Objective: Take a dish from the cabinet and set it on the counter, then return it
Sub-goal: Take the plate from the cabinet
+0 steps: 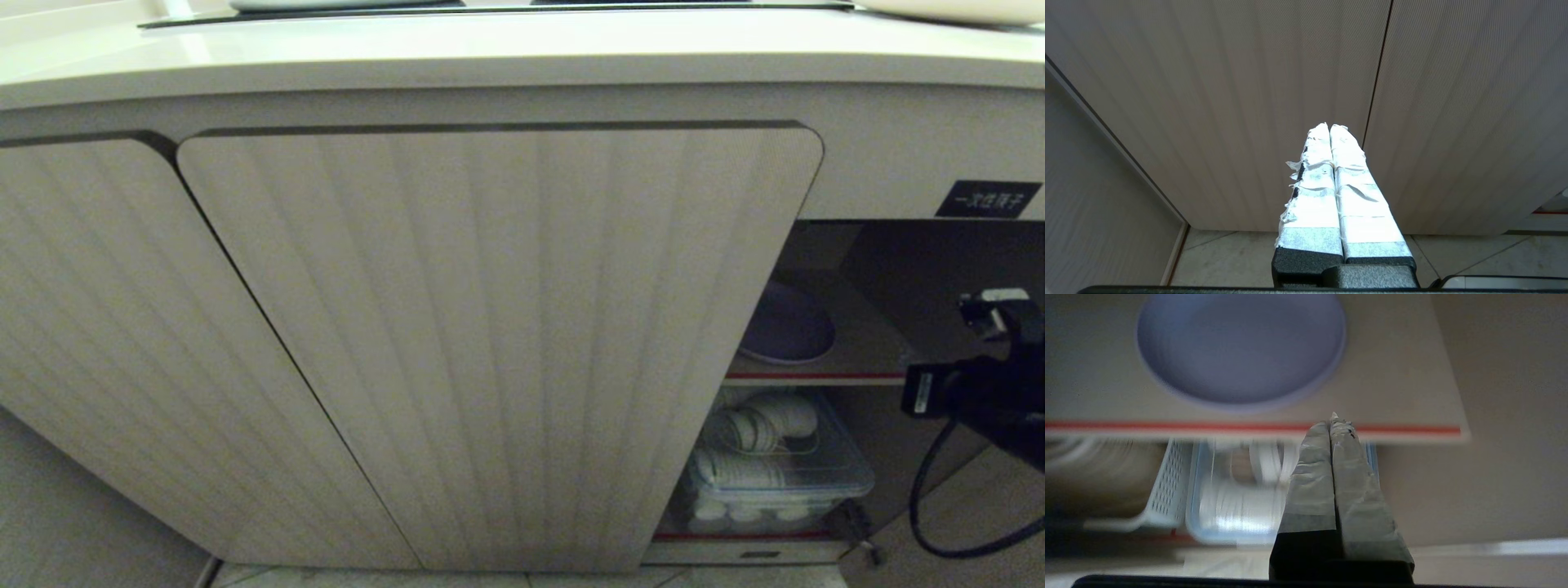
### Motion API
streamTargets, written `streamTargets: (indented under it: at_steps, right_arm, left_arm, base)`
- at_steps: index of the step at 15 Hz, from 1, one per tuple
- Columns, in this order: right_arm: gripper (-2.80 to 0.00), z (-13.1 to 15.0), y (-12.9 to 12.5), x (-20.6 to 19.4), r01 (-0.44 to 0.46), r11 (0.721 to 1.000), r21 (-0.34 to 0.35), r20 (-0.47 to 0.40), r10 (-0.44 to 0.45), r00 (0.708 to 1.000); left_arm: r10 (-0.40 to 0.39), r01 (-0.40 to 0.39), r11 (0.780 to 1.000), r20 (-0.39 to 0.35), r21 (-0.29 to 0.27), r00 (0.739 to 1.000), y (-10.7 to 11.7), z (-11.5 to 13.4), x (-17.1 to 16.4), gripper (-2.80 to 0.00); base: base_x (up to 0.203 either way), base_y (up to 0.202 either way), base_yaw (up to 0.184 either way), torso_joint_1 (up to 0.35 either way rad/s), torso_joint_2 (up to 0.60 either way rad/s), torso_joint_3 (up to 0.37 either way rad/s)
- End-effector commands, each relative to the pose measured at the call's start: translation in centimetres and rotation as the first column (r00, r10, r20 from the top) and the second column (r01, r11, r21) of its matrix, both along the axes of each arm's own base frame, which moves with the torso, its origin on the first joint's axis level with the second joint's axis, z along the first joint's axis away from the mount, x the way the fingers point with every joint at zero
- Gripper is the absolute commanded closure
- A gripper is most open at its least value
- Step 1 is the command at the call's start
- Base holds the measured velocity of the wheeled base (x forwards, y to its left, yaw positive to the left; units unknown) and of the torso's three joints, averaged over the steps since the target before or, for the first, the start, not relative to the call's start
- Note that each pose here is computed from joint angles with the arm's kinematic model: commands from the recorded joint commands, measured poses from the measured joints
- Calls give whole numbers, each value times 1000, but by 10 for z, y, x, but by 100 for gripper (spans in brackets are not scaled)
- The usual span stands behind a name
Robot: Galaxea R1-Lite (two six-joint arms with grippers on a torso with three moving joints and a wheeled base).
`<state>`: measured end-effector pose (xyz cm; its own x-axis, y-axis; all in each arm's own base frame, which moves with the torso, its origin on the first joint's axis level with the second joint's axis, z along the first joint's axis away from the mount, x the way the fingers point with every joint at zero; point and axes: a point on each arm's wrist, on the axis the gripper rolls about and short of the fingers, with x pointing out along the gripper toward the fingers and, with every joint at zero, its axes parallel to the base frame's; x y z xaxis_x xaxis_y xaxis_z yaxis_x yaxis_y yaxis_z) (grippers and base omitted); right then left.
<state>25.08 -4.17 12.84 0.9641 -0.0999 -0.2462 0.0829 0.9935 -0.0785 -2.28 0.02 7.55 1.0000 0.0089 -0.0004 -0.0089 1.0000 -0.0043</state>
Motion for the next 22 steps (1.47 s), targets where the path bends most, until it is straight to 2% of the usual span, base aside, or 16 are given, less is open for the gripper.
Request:
streamTargets:
  at_steps: [1, 6, 13, 22]
  right_arm:
    - [0, -4, 1, 13, -13, 1000, -4, 10, 13, 1000]
    - [0, -2, 9, 34, -51, 999, -12, 62, 52, 997]
    - [0, -3, 11, 56, -61, 998, 9, 61, 61, 996]
    - [0, 1, 12, 81, -70, 997, 26, -33, 71, 997]
  left_arm:
    - [0, 0, 1000, 0, 0, 1000, 0, 0, 0, 0]
    - [2, -2, 1000, 0, 0, 1000, 0, 0, 0, 0]
    - [2, -2, 1000, 0, 0, 1000, 0, 0, 0, 0]
    - [1, -1, 1000, 0, 0, 1000, 0, 0, 0, 0]
  base:
    - [0, 0, 0, 0, 0, 0]
    - [0, 0, 0, 0, 0, 0]
    - [0, 0, 0, 0, 0, 0]
    - [0, 0, 0, 0, 0, 0]
